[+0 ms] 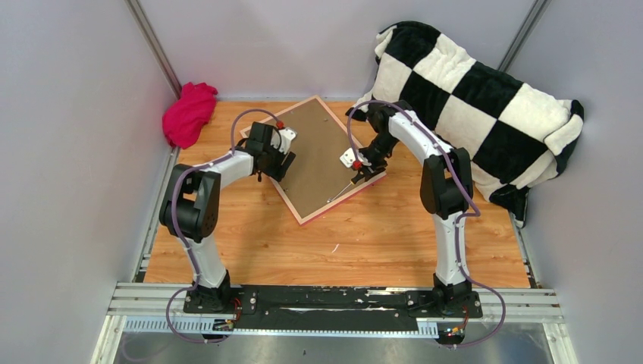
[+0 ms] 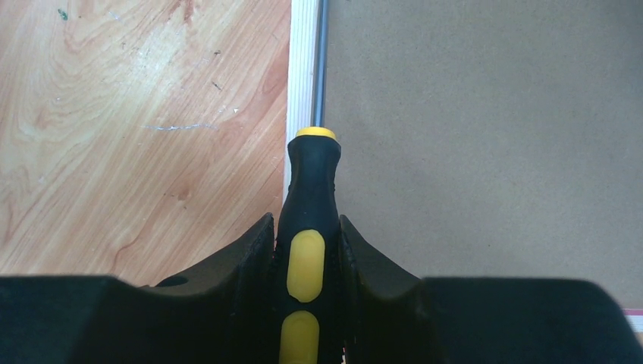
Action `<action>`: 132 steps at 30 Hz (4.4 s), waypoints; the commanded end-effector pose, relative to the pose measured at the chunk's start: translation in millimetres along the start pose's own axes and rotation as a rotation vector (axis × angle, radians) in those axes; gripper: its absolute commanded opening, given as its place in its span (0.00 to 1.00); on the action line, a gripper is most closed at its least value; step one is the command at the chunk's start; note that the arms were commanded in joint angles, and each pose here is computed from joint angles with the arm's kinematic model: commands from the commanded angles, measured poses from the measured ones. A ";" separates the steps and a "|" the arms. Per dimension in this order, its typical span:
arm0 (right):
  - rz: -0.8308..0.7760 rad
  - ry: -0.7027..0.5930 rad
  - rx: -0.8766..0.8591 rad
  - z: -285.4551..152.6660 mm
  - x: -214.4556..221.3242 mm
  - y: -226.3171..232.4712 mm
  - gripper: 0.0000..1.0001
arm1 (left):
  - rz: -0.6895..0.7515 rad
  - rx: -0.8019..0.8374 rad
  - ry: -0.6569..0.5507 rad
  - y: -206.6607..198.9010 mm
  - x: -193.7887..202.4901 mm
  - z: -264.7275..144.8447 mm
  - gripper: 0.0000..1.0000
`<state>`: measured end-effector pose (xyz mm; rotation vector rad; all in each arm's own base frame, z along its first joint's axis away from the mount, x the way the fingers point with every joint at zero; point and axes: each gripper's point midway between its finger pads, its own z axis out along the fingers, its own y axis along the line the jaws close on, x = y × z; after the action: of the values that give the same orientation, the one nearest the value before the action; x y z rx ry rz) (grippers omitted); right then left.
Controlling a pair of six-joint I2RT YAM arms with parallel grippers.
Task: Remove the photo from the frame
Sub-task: Release the photo frame item from the photo frame, then move the photo frame to the center of the board.
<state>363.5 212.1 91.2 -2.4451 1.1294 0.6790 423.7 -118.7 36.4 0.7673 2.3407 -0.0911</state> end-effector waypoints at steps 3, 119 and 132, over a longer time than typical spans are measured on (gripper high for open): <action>0.062 -0.041 -0.080 8.6 -9.6 22.6 0.00 | 0.024 -0.020 0.022 0.6 14.8 -16.9 0.75; 0.439 -0.082 0.415 -46.7 -18.0 -52.1 0.00 | -0.139 -0.039 0.006 34.2 18.9 -23.8 0.81; 0.703 -0.067 0.740 -106.3 1.1 -8.4 0.00 | -0.063 0.032 -0.143 28.5 -42.8 -77.7 0.93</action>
<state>401.6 183.4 171.0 -1.5442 1.7455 0.4488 422.7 -71.8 75.9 0.5714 2.3574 -0.1164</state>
